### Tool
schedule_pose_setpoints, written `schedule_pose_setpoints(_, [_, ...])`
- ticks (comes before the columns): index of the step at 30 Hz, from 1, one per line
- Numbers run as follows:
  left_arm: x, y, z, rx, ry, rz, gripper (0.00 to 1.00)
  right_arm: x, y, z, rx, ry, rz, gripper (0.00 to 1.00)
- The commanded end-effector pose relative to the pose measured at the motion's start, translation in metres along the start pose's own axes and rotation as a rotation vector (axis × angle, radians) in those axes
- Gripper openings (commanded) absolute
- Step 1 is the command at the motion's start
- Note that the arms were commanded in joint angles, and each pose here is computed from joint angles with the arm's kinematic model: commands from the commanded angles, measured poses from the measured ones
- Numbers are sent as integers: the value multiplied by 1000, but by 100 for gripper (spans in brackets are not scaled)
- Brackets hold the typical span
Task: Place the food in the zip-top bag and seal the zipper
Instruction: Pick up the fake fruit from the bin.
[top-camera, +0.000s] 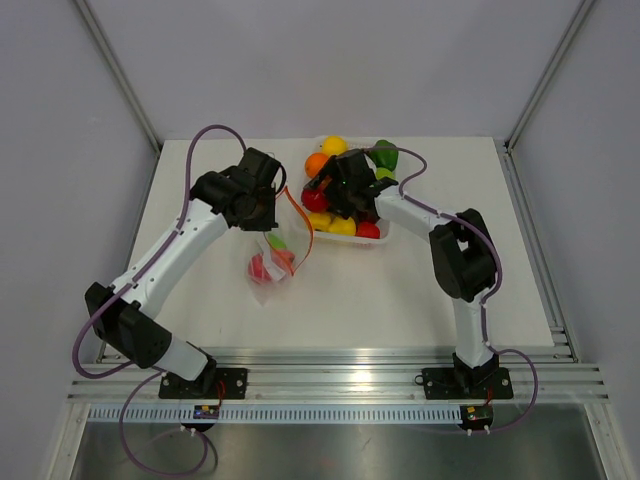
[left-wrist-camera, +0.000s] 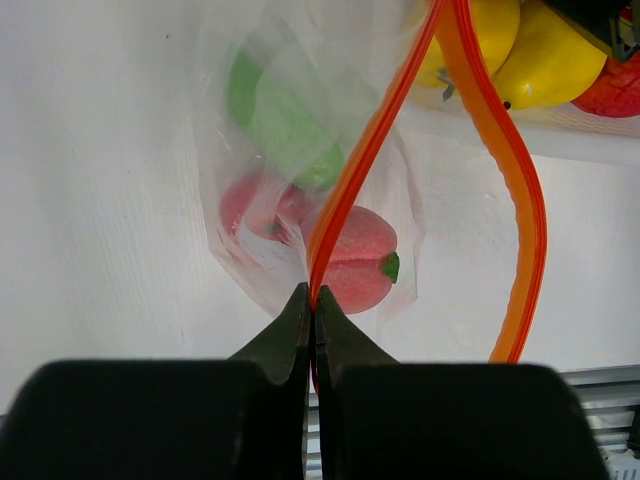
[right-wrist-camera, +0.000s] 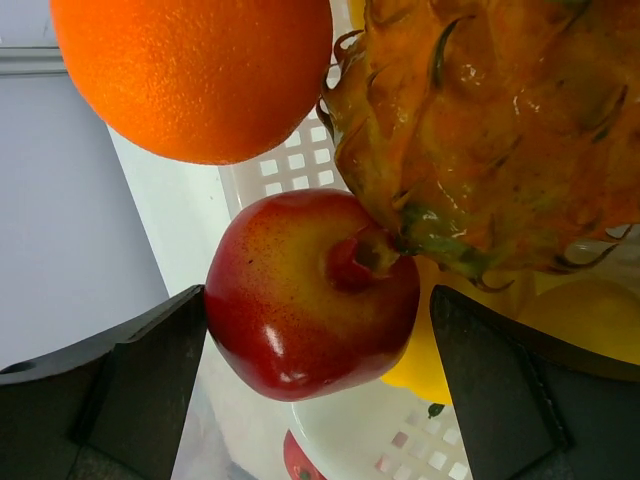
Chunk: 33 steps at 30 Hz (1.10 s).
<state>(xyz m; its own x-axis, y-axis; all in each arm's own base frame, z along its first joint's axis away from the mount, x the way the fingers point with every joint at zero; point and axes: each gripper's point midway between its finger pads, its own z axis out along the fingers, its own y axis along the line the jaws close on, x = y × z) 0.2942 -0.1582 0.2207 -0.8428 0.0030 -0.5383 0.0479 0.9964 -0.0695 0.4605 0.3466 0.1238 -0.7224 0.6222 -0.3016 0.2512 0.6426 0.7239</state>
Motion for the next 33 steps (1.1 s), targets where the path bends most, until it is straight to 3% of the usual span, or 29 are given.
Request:
schedule_pose_setpoints(1, [-11, -6, -3, 31, -34, 4, 0, -9, 25, 1, -66, -23, 14, 97])
schedule_pose_setpoints(5, [-10, -6, -2, 35, -31, 5, 0, -9, 26, -3, -82, -28, 13, 80])
schedule_pose_setpoints(6, [-10, -7, -1, 37, -30, 3, 0, -9, 27, -6, -92, -32, 15, 69])
schedule_pose_setpoints(9, [-11, -8, -2, 43, -34, 1, 0, -13, 32, -19, -108, -47, -3, 54])
schedule_pose_setpoints(12, [-13, -9, -2, 47, -40, -1, 0, -16, 42, -38, -141, -59, -27, 46])
schedule_pose_setpoints(21, [-16, -16, 2, 69, -31, 7, 0, -27, 58, -126, -217, -135, -143, 47])
schedule_pose_setpoints(27, [-19, -17, 1, 73, -38, 7, 0, -2, 62, -178, -241, -146, -286, 48])
schedule_pose_setpoints(33, [-18, -18, 1, 80, -30, 3, 0, 51, 70, -199, -255, -102, -413, 50])
